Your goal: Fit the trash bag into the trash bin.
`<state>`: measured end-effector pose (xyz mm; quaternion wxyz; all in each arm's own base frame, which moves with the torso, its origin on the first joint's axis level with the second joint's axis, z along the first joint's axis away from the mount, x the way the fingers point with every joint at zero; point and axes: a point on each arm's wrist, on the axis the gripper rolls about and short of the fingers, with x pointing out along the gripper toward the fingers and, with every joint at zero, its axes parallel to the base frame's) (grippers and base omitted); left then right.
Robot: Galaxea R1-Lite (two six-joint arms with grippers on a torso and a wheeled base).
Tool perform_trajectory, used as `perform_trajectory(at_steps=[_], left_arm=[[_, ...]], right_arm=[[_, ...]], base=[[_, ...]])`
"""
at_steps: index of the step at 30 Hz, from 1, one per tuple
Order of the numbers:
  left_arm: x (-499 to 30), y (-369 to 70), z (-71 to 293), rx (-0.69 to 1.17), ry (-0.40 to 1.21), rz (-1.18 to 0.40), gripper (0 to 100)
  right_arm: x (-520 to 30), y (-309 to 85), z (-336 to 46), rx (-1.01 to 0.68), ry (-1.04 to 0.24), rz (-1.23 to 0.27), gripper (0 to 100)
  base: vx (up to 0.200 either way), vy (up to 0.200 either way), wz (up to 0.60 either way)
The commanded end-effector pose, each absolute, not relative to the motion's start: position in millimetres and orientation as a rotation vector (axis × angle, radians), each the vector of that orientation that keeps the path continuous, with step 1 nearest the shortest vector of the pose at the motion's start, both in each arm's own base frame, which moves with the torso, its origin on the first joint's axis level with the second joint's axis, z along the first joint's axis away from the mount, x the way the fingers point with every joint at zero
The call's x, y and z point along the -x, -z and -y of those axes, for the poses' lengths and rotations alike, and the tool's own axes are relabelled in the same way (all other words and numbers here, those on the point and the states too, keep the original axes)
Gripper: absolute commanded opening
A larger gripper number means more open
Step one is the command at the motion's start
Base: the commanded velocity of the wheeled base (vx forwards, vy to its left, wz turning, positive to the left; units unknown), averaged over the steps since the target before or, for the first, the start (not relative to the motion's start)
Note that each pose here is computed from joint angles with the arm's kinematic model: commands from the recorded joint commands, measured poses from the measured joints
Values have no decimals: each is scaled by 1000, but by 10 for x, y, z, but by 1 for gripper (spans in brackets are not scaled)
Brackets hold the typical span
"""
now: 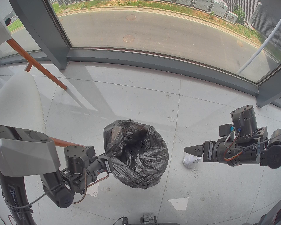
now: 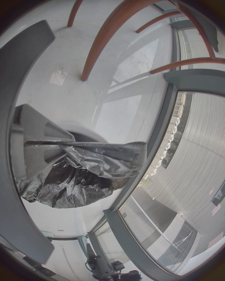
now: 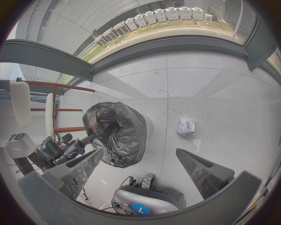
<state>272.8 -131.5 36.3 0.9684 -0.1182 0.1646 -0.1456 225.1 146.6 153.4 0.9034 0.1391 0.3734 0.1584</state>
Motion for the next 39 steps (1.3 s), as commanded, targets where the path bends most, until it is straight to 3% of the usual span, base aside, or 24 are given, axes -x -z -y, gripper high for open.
perform_trajectory(at_steps=[1, 10, 20, 21, 39], left_arm=[[-2623, -490, 1203, 254, 277, -308, 0], [-2543, -395, 957, 251, 197, -338, 0], [-2527, -310, 960, 241, 200, -362, 0], [-2527, -310, 960, 241, 200, -362, 100], [-2287, -231, 923, 134, 203, -442, 100]], right_arm=[[-2251, -1539, -1468, -288, -328, -770, 100], [-2239, -1555, -1479, -287, -334, -765, 100], [-2235, -1551, -1471, -287, -331, -765, 100], [-2235, -1551, -1471, -287, -331, -765, 100], [-2136, -1582, -1366, -301, -328, -757, 100]], base=[[0, 0, 0], [0, 0, 0], [0, 0, 0], [0, 0, 0], [0, 0, 0]])
